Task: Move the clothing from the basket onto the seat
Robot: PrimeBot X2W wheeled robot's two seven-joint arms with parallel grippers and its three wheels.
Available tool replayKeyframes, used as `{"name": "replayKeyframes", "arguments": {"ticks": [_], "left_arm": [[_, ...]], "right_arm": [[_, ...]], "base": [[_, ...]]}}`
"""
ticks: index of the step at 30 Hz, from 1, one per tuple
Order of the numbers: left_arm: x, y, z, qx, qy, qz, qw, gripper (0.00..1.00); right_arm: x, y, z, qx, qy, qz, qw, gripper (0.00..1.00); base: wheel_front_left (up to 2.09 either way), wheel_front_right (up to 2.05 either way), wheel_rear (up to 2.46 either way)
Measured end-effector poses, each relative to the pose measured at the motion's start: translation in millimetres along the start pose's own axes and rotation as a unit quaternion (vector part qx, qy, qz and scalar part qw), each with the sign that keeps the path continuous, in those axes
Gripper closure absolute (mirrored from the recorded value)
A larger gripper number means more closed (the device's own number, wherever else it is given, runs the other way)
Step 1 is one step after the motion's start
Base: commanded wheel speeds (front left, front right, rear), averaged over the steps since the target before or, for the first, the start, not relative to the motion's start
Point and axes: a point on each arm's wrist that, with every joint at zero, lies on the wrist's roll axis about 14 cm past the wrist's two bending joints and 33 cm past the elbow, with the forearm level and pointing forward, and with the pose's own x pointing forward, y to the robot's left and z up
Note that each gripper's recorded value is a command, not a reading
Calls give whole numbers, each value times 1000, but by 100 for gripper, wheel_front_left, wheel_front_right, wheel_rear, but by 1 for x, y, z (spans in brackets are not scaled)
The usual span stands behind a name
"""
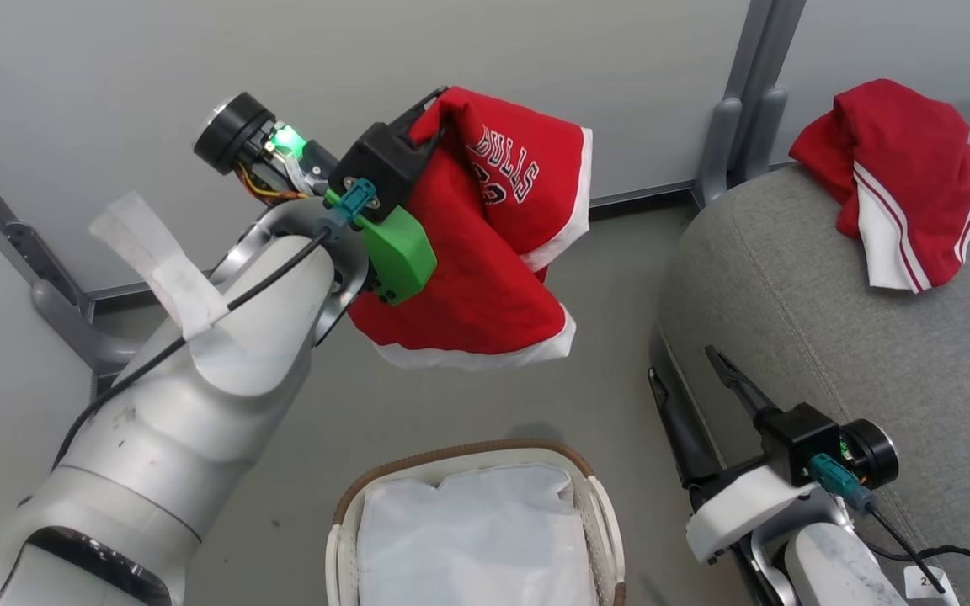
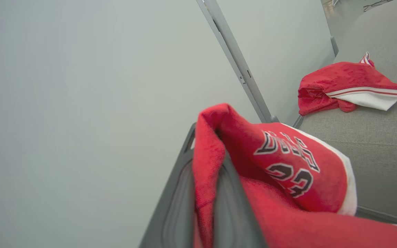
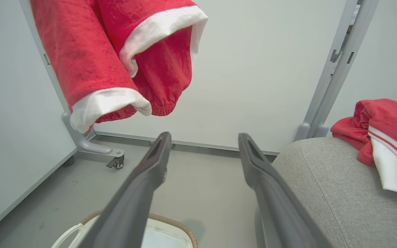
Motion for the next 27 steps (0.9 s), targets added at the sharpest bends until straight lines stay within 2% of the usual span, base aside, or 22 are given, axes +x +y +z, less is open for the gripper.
{"name": "replayKeyframes", "arguments": {"ticks": [6, 14, 22, 27], "left_arm": [[6, 10, 33, 32, -27, -2, 999, 100], [15, 9, 59, 45, -49, -13, 998, 100], [21, 1, 74, 52, -64, -26, 996, 100], [21, -6, 75, 49, -67, -36, 996, 100]], "right_arm": [[7, 31, 9, 2, -13, 47, 999, 0], [24, 75, 24, 1, -33, 121, 992, 0], [47, 85, 35, 1, -44, 143, 989, 0], [56, 90, 62, 21, -83, 149, 985, 0]], "base": [[0, 0, 0], [0, 0, 0], [0, 0, 0], [0, 0, 0]]}}
